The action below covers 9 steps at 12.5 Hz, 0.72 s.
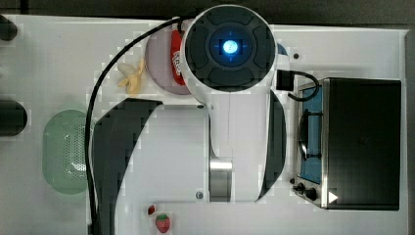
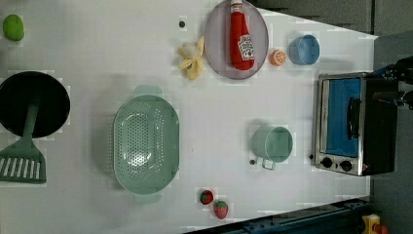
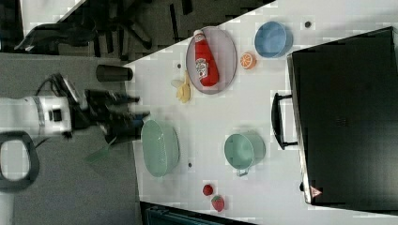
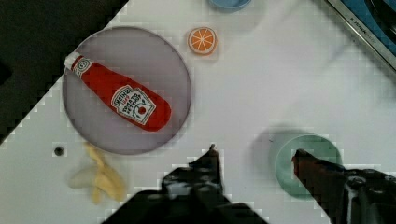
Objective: Flap open oven.
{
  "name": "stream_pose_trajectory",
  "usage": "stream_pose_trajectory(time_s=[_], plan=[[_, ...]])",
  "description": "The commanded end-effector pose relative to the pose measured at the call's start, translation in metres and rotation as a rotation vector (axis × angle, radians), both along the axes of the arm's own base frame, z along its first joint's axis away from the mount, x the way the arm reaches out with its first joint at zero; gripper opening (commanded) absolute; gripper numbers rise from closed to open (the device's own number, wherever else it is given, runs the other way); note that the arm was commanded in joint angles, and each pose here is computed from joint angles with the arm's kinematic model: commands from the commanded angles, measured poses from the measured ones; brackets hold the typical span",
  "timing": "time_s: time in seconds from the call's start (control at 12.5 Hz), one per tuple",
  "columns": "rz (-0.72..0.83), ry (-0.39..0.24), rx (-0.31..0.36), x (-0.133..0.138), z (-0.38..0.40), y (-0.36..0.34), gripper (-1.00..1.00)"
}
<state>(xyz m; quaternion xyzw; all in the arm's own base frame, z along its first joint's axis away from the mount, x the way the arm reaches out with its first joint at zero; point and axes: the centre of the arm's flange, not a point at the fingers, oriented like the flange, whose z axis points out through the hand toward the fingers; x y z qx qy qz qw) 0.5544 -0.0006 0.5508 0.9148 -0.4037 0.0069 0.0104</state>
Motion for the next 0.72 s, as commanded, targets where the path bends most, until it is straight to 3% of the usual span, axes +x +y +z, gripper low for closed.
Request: stream_pose_trajectory(time_s=[0.08, 0.24, 0.4, 0.48, 0.72], plan=[[0.037, 0.062, 0.033, -0.1304, 0.0701, -0.0391, 0.59], [0.037, 0.062, 0.033, -0.1302, 0.0700, -0.0388, 0.99], [0.038, 0.063, 0.033, -0.1302, 0.0699, -0.0387, 1.00], [0.038, 0.062, 0.033, -0.1301, 0.0699, -0.0387, 0.89], [0.033, 0.064, 0.033, -0.1304, 0.0692, -0.0414, 0.15]])
